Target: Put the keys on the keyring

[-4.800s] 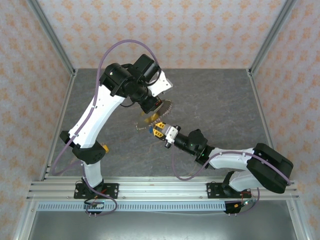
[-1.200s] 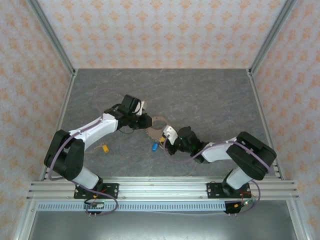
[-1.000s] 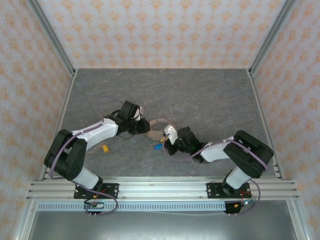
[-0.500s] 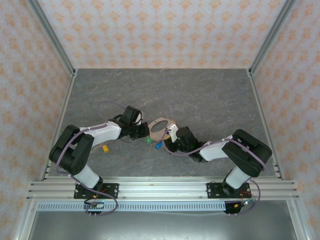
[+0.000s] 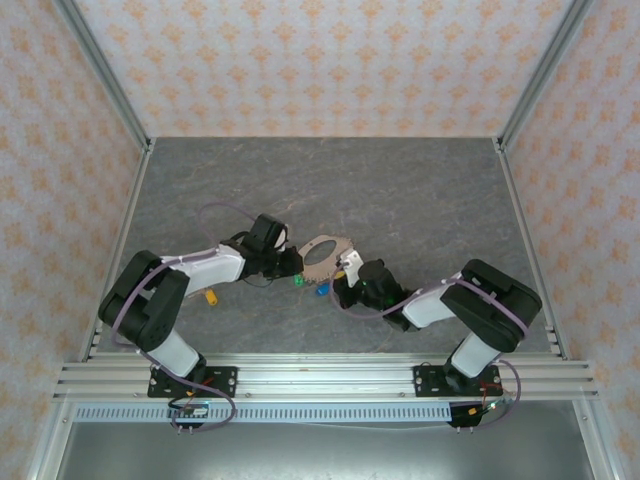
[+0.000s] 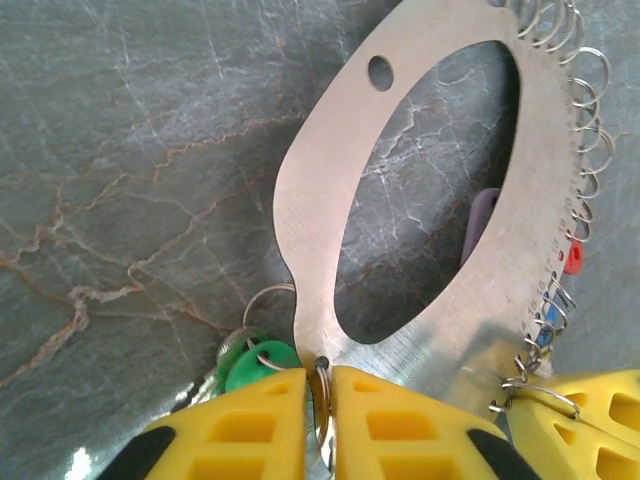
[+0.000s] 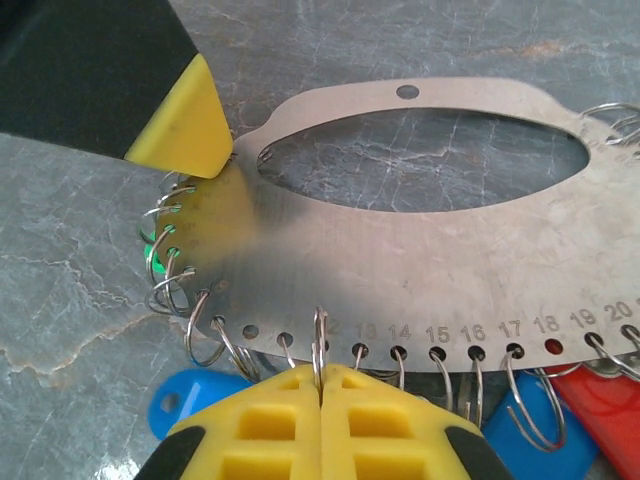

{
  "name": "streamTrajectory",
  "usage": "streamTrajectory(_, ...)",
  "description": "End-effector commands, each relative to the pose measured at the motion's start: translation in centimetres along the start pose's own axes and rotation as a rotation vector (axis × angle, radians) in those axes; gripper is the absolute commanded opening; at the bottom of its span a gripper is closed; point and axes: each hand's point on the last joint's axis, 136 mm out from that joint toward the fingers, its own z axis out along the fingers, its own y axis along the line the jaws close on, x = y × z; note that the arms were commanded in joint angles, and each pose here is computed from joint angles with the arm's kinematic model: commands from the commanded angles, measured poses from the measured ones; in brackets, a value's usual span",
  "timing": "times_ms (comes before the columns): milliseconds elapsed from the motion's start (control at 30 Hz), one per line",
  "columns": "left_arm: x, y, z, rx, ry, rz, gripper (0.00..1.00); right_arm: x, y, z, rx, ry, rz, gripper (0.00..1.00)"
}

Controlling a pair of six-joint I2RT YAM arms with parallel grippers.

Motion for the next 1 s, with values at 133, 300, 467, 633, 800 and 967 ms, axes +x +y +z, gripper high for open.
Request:
streamTrajectory(133, -2.2, -2.6, -5.3, 0.034, -0.178, 0.091, 0.37, -6.5, 1.0, -2.1, -0.049, -0.234, -0.144, 0.0)
streamTrajectory(300, -3.5, -2.8, -8.0, -0.015, -0.254, 0.151, 0.42, -5.5, 0.2, -2.2, 0.006, -0.188, -0.277, 0.0)
streamTrajectory(467, -4.3, -3.0, -8.6, -0.055, -0.267, 0.202, 0.47, -4.2, -0.5, -2.1, -0.031, -0.107, -0.208, 0.0)
streamTrajectory(633, -5.0, -4.3, -7.0, -0.015, -0.218, 0.236, 0.39, -2.3, 0.8, -1.3, -0.15, -0.021, 0.053, 0.0)
streamTrajectory(800, -4.9, -5.2, -4.7, 0.01, -0.115, 0.282, 0.24, 1.0, -0.6, -1.3, -0.06, 0.117, 0.242, 0.0)
streamTrajectory(967, -3.7, -5.7, -1.8, 0.05, 0.003, 0.295, 0.15, 3.0, -1.3, -2.4, -0.003, 0.218, 0.271, 0.0)
